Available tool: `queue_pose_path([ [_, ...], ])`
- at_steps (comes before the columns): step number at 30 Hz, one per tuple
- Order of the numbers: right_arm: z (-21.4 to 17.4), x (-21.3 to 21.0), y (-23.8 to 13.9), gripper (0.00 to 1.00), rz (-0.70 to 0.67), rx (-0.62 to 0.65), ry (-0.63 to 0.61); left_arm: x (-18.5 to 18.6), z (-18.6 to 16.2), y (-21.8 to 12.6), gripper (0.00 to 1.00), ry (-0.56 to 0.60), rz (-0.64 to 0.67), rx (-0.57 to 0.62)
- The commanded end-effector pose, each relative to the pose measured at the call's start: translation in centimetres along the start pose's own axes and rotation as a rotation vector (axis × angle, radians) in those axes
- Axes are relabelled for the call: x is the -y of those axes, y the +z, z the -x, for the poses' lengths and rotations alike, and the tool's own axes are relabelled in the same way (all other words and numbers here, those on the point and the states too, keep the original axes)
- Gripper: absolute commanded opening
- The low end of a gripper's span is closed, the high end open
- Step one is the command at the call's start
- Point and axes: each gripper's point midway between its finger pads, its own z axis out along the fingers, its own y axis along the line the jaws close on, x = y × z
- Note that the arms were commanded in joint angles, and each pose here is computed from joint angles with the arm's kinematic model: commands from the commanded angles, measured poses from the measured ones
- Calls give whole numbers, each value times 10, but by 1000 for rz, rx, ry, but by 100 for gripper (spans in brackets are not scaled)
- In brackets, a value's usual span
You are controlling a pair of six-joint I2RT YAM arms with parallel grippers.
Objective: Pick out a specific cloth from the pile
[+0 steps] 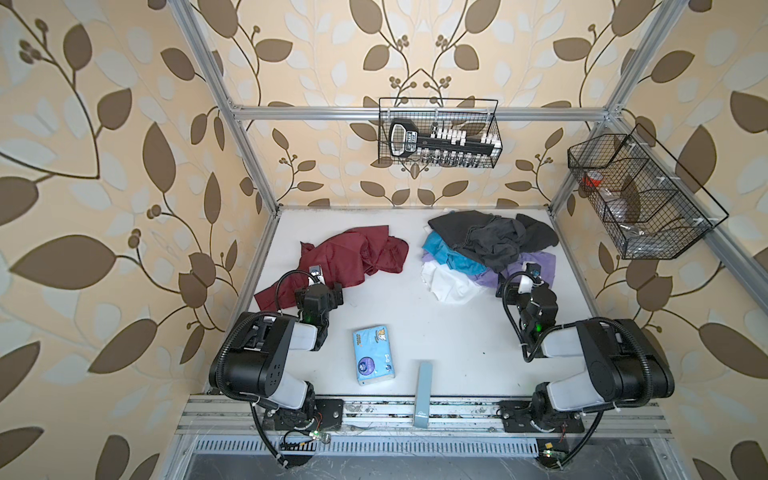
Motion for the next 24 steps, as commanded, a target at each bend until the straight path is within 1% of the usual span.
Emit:
queue_pose_path([
  [1, 11, -2, 1, 100, 18, 42, 17, -5, 19, 6, 99, -42, 19, 27],
  [24, 12, -1, 2, 100, 27, 41, 24, -5, 20, 6, 99, -43, 19, 29],
])
